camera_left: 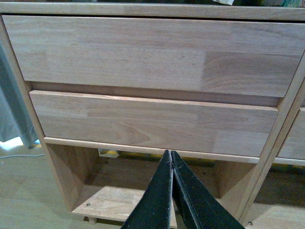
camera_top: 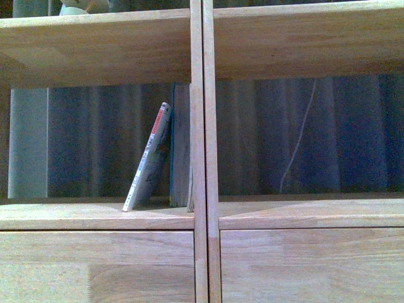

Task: Organize books on shelf

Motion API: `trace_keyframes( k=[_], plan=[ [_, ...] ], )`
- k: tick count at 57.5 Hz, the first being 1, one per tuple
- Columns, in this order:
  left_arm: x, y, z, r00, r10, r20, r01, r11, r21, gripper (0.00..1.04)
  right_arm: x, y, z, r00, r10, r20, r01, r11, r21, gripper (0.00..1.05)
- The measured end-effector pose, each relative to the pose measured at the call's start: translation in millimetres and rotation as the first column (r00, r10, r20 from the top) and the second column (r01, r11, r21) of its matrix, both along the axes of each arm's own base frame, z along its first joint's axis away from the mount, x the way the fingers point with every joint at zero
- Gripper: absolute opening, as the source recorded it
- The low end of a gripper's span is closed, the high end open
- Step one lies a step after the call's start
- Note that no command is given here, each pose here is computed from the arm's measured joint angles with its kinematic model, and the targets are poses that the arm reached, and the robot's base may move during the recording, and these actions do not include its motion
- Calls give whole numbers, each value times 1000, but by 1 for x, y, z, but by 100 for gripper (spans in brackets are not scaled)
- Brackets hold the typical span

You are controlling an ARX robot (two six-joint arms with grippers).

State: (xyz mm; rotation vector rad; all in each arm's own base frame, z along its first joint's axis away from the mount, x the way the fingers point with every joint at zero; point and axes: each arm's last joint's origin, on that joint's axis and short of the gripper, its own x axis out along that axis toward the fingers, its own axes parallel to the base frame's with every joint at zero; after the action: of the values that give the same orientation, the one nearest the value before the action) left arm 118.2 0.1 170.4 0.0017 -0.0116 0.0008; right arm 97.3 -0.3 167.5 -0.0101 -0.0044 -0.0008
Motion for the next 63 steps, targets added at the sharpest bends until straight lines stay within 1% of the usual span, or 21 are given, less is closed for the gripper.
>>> trace_keyframes(
  k=[29,33,38,59,60,63],
  plan=[
    [-10,0,0,1000,0,0,0,1000,0,3,0,0,0,1000,0,1,0,1000,0,3],
    [-16,0,-5,999,0,-32,0,1000,0,3,0,0,0,1000,0,1,0,1000,0,3],
    [-20,0,-3,1000,0,-7,0,1000,0,3,0,0,0,1000,0,1,0,1000,0,3],
    [-21,0,-3,1000,0,-5,0,1000,0,3,0,0,0,1000,0,1,0,1000,0,3],
    [-21,0,-3,1000,0,-5,0,1000,-1,5,0,0,0,1000,0,1,0,1000,-1,4],
    [-21,0,-3,1000,0,-5,0,1000,0,15,0,0,0,1000,0,1,0,1000,0,14]
  ],
)
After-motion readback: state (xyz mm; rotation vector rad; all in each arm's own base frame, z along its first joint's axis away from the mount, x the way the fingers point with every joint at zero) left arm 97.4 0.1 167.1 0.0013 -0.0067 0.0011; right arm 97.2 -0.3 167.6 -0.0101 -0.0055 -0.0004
